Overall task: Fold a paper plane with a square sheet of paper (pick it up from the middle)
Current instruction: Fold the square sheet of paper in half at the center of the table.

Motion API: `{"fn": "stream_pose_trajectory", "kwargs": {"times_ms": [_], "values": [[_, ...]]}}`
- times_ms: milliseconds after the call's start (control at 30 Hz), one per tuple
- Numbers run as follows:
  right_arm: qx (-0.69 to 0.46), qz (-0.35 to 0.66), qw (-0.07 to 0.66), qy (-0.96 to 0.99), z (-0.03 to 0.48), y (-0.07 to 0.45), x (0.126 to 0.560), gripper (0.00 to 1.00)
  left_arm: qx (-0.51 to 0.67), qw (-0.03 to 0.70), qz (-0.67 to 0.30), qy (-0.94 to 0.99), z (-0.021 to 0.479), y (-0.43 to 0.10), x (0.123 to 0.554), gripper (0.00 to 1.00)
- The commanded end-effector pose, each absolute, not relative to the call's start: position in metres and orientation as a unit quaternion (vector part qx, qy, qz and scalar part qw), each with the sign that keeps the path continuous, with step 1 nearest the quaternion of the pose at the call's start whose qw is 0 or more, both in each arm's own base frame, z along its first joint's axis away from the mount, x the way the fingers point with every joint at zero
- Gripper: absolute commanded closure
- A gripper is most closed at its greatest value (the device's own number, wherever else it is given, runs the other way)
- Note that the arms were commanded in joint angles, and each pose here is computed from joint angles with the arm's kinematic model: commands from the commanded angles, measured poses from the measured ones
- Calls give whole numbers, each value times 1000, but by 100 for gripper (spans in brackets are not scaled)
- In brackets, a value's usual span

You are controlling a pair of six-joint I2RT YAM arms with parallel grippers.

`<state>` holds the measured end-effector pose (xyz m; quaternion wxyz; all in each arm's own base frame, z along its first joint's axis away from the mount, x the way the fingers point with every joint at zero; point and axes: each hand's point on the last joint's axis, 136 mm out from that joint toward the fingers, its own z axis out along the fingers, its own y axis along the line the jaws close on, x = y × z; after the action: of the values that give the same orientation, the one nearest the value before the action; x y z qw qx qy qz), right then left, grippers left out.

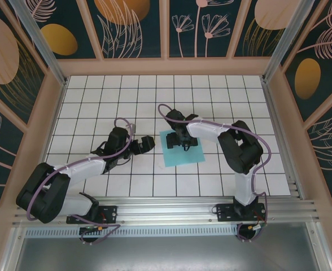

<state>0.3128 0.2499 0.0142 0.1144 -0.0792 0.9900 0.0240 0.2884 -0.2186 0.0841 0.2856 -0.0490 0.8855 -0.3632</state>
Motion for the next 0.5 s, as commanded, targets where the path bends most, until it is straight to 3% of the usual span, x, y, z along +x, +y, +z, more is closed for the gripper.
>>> {"fn": "stream_pose_trajectory", "kwargs": {"times_ms": [0,167,467], "values": [[-83,1,75,994,-11,240,297,10,-44,300,-375,876,97,-224,293,1],[-80,15,82,993,-5,246,300,11,-44,299,-375,876,98,-224,294,1],[-60,31,106,992,17,251,307,30,-45,304,-374,875,103,-223,294,1]]}}
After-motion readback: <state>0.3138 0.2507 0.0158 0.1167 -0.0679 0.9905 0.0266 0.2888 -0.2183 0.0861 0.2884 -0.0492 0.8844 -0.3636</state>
